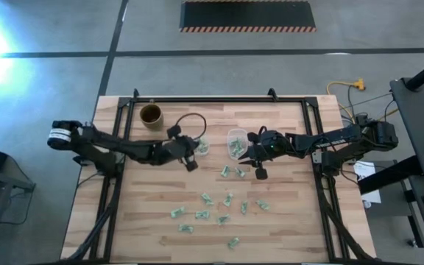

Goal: Pick and place items into bin
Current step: Put the light green stevia packet into the left transparent bin

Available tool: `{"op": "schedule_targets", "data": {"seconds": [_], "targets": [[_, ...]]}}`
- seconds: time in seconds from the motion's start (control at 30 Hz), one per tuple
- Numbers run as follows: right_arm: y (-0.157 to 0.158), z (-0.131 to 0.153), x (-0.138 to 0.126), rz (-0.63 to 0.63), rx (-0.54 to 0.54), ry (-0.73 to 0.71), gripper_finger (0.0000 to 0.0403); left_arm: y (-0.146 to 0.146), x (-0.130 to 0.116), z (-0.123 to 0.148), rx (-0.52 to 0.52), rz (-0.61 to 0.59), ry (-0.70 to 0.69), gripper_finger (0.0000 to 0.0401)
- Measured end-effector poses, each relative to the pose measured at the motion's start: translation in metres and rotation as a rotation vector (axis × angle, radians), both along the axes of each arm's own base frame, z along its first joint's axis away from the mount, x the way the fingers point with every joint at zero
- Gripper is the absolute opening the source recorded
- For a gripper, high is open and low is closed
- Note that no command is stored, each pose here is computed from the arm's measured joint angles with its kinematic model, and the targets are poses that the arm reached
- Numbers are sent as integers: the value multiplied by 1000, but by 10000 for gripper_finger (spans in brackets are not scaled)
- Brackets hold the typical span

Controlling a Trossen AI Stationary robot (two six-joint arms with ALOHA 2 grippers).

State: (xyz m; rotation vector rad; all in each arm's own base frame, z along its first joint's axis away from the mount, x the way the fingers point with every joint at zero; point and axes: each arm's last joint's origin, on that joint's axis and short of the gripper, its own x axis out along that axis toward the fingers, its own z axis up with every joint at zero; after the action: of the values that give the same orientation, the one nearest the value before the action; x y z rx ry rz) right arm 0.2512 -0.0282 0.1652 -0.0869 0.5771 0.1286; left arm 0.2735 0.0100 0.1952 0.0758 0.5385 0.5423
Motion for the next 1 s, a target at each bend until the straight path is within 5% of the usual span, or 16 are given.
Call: {"op": "schedule_targets", "data": {"seconds": [1.0], "targets": [[0, -1, -1, 9, -16, -13, 61, 26, 20, -28, -13, -5, 77, 1]]}}
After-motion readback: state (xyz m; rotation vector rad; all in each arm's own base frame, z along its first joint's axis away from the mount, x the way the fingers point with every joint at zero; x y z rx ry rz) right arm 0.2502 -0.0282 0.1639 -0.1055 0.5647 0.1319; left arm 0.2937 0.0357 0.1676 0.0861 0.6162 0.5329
